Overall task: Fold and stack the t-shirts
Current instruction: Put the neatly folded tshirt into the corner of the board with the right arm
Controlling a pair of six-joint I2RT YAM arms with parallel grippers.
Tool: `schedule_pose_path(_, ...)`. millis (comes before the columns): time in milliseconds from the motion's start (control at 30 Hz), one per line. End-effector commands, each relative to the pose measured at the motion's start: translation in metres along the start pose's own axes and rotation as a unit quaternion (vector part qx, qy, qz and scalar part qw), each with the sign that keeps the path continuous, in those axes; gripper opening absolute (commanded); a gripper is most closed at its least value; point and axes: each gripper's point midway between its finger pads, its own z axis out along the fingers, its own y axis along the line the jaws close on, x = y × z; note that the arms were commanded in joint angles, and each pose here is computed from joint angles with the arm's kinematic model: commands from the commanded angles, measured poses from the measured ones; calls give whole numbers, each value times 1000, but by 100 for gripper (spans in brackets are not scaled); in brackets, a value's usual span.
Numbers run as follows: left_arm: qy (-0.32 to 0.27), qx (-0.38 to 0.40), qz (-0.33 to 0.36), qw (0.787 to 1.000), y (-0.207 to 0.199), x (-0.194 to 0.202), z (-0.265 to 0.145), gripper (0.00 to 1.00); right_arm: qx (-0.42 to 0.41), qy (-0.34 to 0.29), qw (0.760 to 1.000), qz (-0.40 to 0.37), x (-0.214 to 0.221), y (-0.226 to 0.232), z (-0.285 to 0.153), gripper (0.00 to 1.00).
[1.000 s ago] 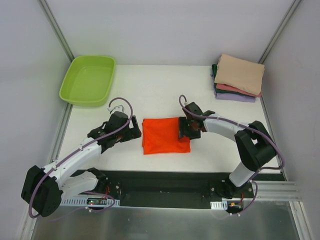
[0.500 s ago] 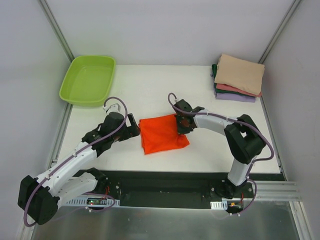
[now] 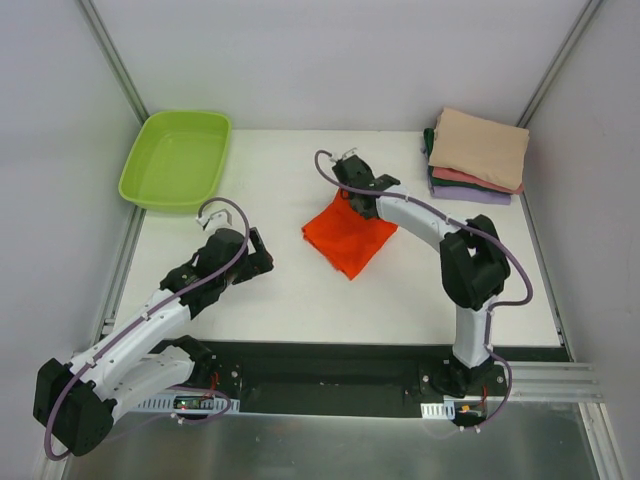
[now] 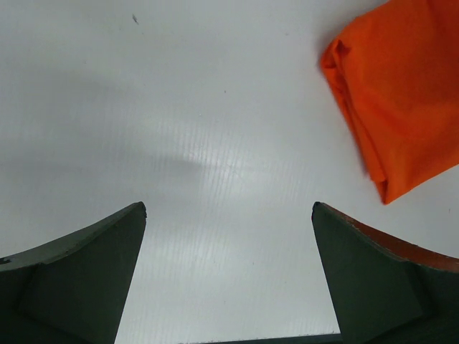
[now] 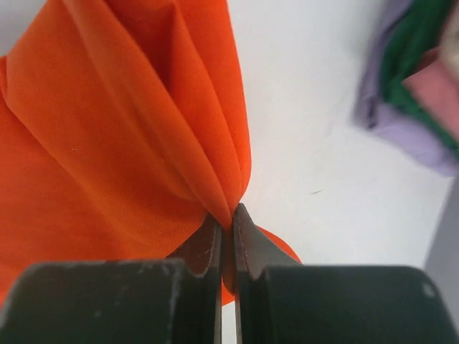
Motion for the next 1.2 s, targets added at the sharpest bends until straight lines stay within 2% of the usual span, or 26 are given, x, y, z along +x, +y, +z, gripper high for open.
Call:
schedule_pose_path(0, -14, -36, -9, 999, 16, -2, 0, 99, 125, -33, 990, -47, -51, -75, -7, 0)
schedule_pose_path(233, -23, -82, -17, 996, 36, -5, -5, 99, 226, -49, 972, -38, -89, -154, 10, 0)
schedule_pose_path(400, -38, -107, -17, 993, 43, -14, -11, 99, 299, -52, 953, -3, -121, -205, 17, 0)
schedule_pose_path(567, -60, -126, 1, 990, 47, -31, -19, 99, 333, -54, 941, 16, -136, -234, 24, 0)
schedule_pose_path(700, -89, -152, 10, 984, 55, -45, -29, 99, 367, -76, 925, 63, -146, -257, 15, 0)
schedule_pose_path(833, -110, -160, 4, 981, 59, -54, -36, 99, 364, -120, 914, 133, -160, -266, 0, 1)
schedule_pose_path(933, -118, -160, 6, 980, 59, -58, -40, 99, 371, -154, 896, 189, -172, -278, -23, 0)
schedule_pose_path(1167, -125, -170, 9, 977, 67, -56, -41, 99, 390, -208, 862, 248, -191, -320, -64, 1)
